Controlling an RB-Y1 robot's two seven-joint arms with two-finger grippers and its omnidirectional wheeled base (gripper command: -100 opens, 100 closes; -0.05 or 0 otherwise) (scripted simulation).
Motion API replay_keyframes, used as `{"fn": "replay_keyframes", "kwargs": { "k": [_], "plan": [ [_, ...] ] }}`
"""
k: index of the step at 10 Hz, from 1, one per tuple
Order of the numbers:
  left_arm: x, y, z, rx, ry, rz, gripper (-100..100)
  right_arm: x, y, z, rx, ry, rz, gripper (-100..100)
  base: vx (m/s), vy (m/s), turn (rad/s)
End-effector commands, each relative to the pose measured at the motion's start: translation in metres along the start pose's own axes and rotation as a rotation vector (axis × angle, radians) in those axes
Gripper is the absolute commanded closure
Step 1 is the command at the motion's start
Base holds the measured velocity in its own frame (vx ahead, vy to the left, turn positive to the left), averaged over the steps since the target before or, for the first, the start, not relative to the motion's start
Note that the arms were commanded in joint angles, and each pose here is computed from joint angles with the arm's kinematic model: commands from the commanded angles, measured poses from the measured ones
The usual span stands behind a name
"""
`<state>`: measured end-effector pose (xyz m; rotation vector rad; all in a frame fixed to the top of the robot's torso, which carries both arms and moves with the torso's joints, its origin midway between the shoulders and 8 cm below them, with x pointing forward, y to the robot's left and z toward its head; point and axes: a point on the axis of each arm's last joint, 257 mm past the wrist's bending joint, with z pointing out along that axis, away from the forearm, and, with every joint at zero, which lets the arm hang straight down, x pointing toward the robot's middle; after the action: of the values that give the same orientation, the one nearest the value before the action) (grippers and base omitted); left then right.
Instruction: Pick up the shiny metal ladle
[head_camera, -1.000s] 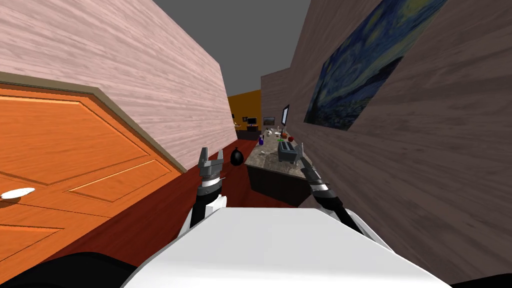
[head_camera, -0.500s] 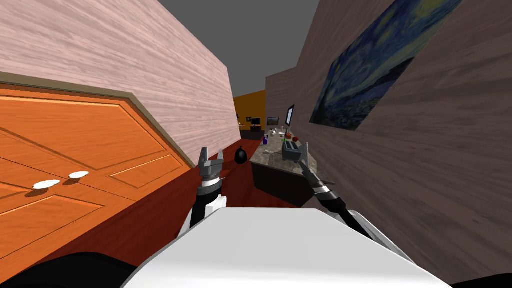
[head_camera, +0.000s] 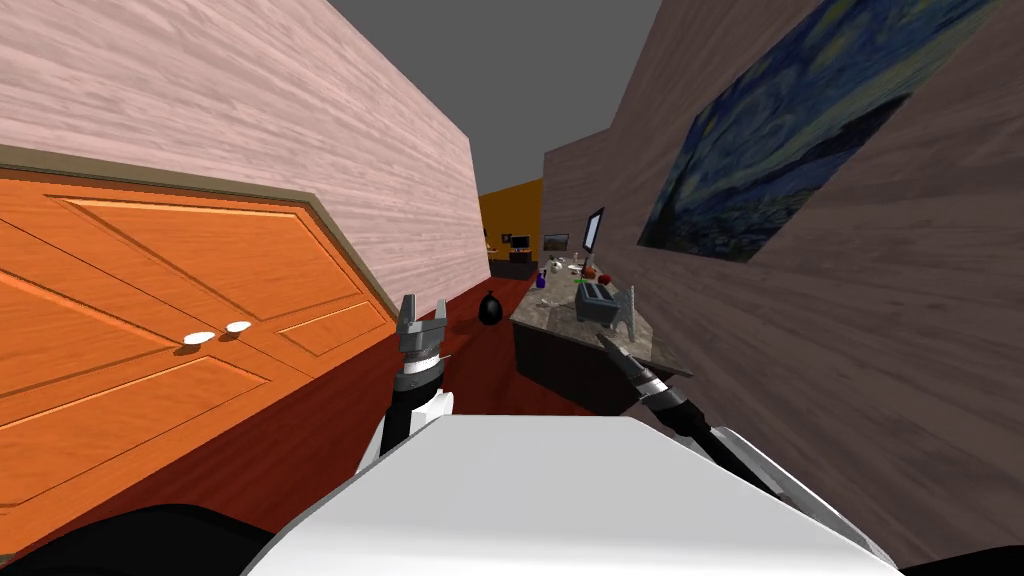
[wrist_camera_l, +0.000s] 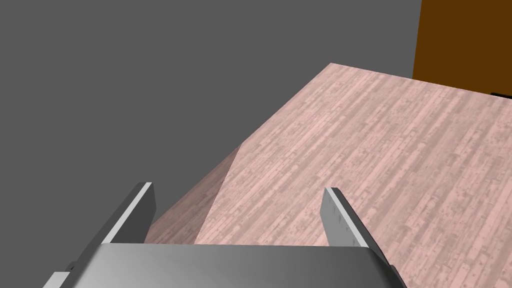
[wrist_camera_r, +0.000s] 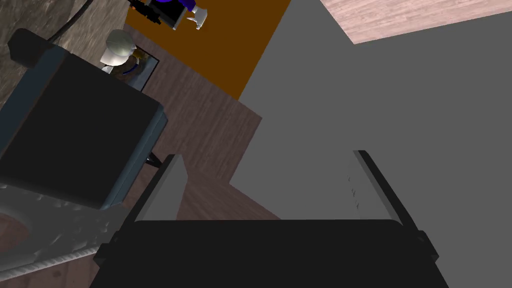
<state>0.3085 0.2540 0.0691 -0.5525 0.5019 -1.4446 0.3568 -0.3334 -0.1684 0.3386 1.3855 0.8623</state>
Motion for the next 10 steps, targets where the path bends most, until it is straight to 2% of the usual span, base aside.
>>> {"fn": "replay_keyframes", "kwargs": {
  "k": [1,2,3,4,5,6,7,8,9,10],
  "plan": [
    [0.0,0.0,0.0,0.0,0.0,0.0,0,0.006,-0.008,-0.003,0.011,0.039,-0.034,-100,-0.019,0.059,0.099],
    [0.0,0.0,0.0,0.0,0.0,0.0,0,0.013,-0.023,-0.012,0.032,0.095,-0.084,-100,-0.02,0.082,0.173],
    [0.0,0.0,0.0,0.0,0.0,0.0,0,0.013,-0.027,-0.014,0.04,0.106,-0.091,-100,-0.01,0.07,0.112],
    [0.0,0.0,0.0,0.0,0.0,0.0,0,0.021,-0.043,-0.025,0.063,0.162,-0.138,-100,0.005,0.088,0.166],
    [0.0,0.0,0.0,0.0,0.0,0.0,0,0.02,-0.046,-0.026,0.067,0.175,-0.149,-100,0.004,0.075,0.103],
    [0.0,0.0,0.0,0.0,0.0,0.0,0,0.028,-0.063,-0.04,0.093,0.233,-0.194,-100,0.006,0.087,0.212],
    [0.0,0.0,0.0,0.0,0.0,0.0,0,0.026,-0.066,-0.041,0.094,0.248,-0.208,-100,0.011,0.082,0.104],
    [0.0,0.0,0.0,0.0,0.0,0.0,0,0.032,-0.082,-0.056,0.118,0.309,-0.254,-100,0.019,0.109,0.168],
    [0.0,0.0,0.0,0.0,0.0,0.0,0,0.03,-0.085,-0.057,0.12,0.323,-0.266,-100,0.023,0.076,0.1],
    [0.0,0.0,0.0,0.0,0.0,0.0,0,0.035,-0.1,-0.072,0.14,0.387,-0.314,-100,0.035,0.081,0.144]
  ]
}}
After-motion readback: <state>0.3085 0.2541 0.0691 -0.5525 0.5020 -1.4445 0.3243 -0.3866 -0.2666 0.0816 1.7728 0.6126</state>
